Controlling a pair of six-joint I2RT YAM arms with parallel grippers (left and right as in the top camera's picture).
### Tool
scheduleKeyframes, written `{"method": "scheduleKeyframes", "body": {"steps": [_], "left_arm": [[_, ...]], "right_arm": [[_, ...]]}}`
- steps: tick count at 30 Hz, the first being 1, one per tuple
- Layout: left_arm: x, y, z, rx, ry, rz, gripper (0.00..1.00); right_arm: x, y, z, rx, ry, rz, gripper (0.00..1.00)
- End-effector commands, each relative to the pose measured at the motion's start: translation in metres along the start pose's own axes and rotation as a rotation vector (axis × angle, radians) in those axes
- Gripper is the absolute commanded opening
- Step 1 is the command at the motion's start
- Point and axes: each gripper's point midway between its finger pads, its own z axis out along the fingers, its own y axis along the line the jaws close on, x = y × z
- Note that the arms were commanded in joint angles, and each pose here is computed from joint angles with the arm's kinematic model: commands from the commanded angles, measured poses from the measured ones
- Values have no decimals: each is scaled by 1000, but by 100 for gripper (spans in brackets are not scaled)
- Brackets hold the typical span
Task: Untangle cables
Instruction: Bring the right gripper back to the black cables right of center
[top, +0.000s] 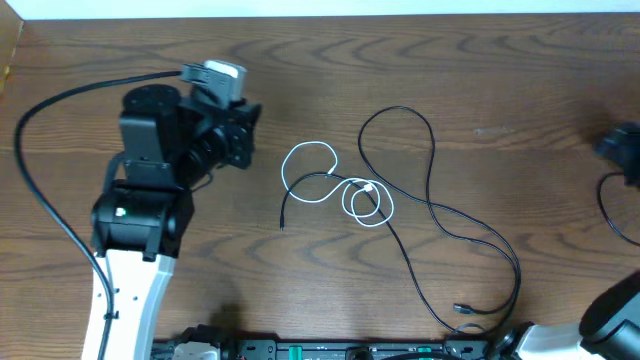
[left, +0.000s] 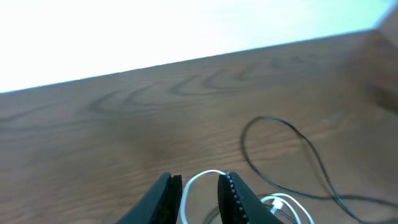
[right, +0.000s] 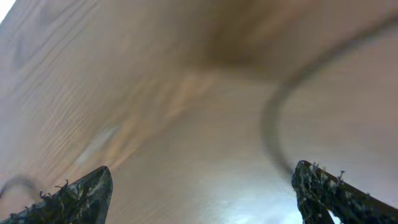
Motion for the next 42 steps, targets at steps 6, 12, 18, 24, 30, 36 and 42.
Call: {"method": "scheduleKeyframes", "body": {"steps": [6,12,18,24,30,36,42], "left_arm": [[-1,32,-9,-94,-15,-92,25],[-1,32,-9,-93,-15,-100,25],[1,31,-9,-88,-7,-110,25],[4,29,-9,-82,5,-114,25],[4,29,-9,-82,4,-114,25],[4,29,-9,-81,4,-113,25],[4,23,-9,-45,3,-113,25]], "right_arm": [[47,101,12,-75,104,-331,93],[99,139,12,-105,235,-511,89],[151,165,5,-150,359,-672,90],[187,165,10,-156,433,-746,91],[224,156,21,-196,506,-698,88],[253,160,20,-218,555,-757,89],[277,152,19,-194,604,-804,89]]}}
